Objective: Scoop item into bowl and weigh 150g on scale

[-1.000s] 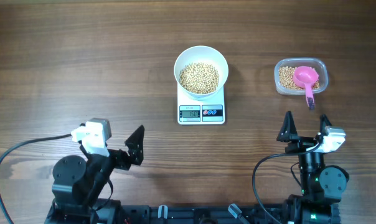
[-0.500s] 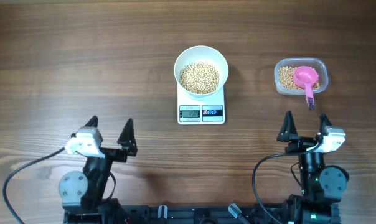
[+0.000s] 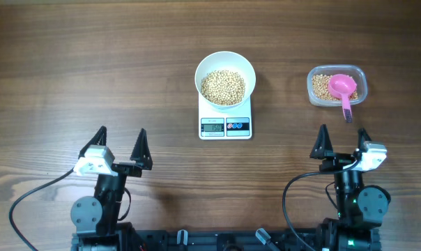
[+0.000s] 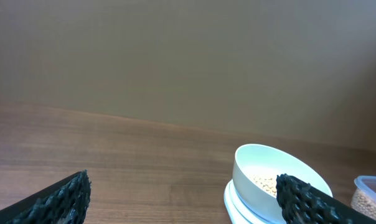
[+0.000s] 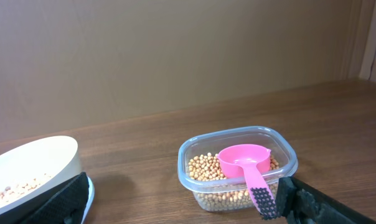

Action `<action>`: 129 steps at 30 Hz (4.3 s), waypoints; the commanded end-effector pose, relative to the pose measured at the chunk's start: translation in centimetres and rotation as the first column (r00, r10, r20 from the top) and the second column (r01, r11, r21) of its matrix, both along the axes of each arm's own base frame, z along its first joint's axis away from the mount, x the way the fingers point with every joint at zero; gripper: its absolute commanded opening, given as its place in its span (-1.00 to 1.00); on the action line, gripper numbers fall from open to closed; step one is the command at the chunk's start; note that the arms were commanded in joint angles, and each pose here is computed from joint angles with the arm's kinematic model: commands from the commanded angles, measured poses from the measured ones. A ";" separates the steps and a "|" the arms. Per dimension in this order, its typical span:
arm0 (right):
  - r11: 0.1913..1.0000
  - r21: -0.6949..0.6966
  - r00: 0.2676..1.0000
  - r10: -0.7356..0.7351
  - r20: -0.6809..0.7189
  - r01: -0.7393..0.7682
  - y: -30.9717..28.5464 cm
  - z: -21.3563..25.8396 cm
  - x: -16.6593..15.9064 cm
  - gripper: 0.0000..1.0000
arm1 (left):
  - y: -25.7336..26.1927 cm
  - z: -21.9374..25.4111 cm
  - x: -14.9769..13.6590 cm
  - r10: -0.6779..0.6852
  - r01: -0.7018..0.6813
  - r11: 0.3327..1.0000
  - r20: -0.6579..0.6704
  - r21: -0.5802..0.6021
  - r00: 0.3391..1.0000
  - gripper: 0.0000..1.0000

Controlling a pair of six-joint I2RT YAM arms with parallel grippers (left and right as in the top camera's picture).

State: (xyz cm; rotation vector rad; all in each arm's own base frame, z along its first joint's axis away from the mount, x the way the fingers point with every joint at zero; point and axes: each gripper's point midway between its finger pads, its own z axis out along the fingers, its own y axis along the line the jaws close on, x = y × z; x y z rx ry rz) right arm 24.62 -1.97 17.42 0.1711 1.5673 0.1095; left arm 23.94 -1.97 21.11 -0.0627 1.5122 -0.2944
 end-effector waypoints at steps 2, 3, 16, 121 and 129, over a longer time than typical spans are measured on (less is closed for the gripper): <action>1.000 0.004 1.000 -0.005 0.013 0.005 0.0 0.3 -0.1 1.00 | 0.2 -0.6 0.2 0.008 -0.008 1.000 0.026 0.011 1.000 1.00; 1.000 0.004 1.000 -0.005 0.013 0.005 0.0 0.3 -0.1 1.00 | 0.3 -0.5 0.3 0.017 -0.017 1.000 0.038 0.011 0.999 1.00; 1.000 0.004 1.000 -0.005 0.013 0.005 0.0 0.3 -0.1 0.99 | -0.3 -3.6 0.5 -0.020 0.023 0.998 -0.053 0.064 0.998 1.00; 1.000 0.004 1.000 -0.005 0.013 0.005 0.0 0.3 -0.1 1.00 | 2.1 -5.4 0.7 0.142 -0.115 0.966 -0.104 0.232 0.984 1.00; 1.000 0.004 1.000 -0.005 0.013 0.005 0.0 0.3 -0.1 0.99 | 2.1 -5.4 0.7 0.142 -0.115 0.966 -0.103 0.232 0.984 1.00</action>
